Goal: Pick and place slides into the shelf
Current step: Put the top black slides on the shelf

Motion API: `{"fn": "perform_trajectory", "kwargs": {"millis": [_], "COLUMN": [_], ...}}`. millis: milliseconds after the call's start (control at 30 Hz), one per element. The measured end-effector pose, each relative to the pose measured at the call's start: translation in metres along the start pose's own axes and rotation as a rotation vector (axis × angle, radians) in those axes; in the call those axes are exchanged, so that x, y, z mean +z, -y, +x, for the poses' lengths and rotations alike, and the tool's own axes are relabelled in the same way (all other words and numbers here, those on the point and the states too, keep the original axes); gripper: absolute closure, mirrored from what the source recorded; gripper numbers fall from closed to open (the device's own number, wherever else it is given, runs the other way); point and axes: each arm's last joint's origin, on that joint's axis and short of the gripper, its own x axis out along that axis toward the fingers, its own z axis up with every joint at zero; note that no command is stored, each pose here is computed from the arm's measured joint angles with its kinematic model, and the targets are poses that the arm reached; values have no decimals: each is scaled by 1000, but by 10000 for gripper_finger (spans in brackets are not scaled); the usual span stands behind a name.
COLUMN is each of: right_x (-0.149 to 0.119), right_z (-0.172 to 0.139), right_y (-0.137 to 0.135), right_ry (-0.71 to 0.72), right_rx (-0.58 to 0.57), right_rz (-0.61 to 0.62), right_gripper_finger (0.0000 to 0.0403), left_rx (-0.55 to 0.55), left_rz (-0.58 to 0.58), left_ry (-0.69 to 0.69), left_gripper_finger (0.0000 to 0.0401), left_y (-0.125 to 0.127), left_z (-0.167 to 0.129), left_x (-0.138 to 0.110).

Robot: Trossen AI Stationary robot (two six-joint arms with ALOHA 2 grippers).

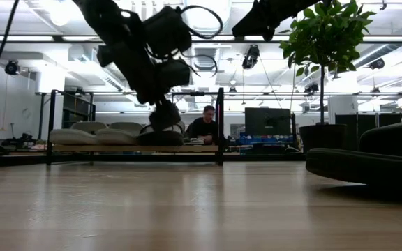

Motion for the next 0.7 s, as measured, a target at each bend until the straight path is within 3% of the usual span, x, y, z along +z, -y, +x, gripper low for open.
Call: {"fn": "perform_trajectory", "kwargs": {"millis": [333, 700], "right_x": [-1, -4], "right_z": [0, 2], "right_y": [0, -1], "right_ry": [-3, -10], "right_rx": [0, 5], "right_rz": [6, 0], "right_gripper_finger": [333, 321], "left_rx": [-187, -334], "left_rz": [-26, -173], "left_ry": [62, 273], "left_gripper_finger": [151, 165], "left_y": [-12, -77], "left_z": [-20, -77], "left_x": [4, -1]}}
